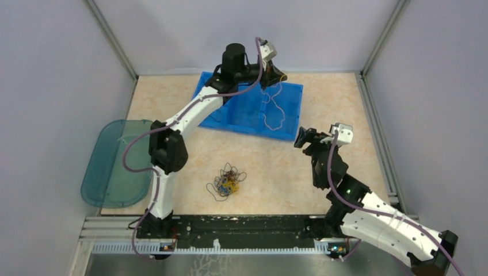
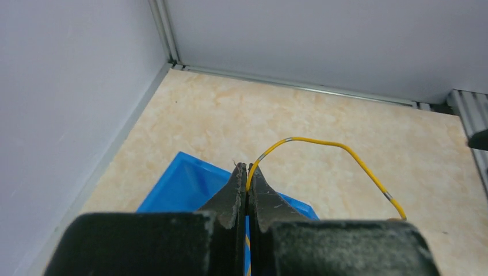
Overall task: Untangle the cables
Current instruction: Place the cable in the bin.
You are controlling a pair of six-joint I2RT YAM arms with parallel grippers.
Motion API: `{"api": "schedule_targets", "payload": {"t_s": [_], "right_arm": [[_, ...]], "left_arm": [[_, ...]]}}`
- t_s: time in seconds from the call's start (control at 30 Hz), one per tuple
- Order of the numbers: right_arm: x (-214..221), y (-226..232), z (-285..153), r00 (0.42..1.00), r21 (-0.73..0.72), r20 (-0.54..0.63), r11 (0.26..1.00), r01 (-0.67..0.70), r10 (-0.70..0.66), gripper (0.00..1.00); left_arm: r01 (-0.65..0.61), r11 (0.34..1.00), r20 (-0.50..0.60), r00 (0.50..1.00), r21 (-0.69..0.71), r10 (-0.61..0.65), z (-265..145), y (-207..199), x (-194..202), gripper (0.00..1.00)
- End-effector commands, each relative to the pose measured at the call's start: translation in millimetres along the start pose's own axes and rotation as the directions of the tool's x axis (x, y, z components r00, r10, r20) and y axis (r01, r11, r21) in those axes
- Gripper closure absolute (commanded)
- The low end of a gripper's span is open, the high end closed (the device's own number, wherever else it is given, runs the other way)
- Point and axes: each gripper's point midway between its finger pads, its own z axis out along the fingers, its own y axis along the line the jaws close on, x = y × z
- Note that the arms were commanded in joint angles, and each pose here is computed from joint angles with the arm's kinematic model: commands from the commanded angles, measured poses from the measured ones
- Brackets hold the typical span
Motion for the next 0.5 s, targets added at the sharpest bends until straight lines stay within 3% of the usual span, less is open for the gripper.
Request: {"api": "schedule_targets", "payload": {"t_s": [0.0, 0.13, 0.2, 0.43, 0.47], "right_arm": [[-13.5, 4.7, -0.1, 0.997, -0.015, 0.033, 0.997, -0.074, 0.075, 0.25], [-19.4, 3.4, -1.2, 0.996, -0.014, 0.046, 0.997, -0.081, 0.082, 0.25], [-22.3, 3.5, -1.6, 0.995, -0.016, 0.053, 0.996, -0.086, 0.087, 0.25], [-27.3, 14.9, -1.6, 0.993, -0.062, 0.047, 0.992, -0.107, 0.109, 0.26], [-28.4, 15.8, -1.7, 0.992, -0.064, 0.046, 0.992, -0.111, 0.114, 0.26]], "left_arm": [[-0.093, 0.995, 0.020, 0.995, -0.039, 0.094, 25.3, 28.1, 8.9, 0.99], [-0.183, 0.978, 0.026, 0.982, -0.102, 0.186, 42.4, 50.3, 28.1, 0.98], [-0.223, 0.969, 0.029, 0.973, -0.109, 0.227, 47.9, 53.7, 38.6, 0.92], [-0.239, 0.971, 0.004, 0.971, -0.008, 0.239, 55.5, 41.4, 73.7, 0.48], [-0.232, 0.972, -0.010, 0.973, 0.021, 0.233, 54.9, 36.5, 79.4, 0.38]]}}
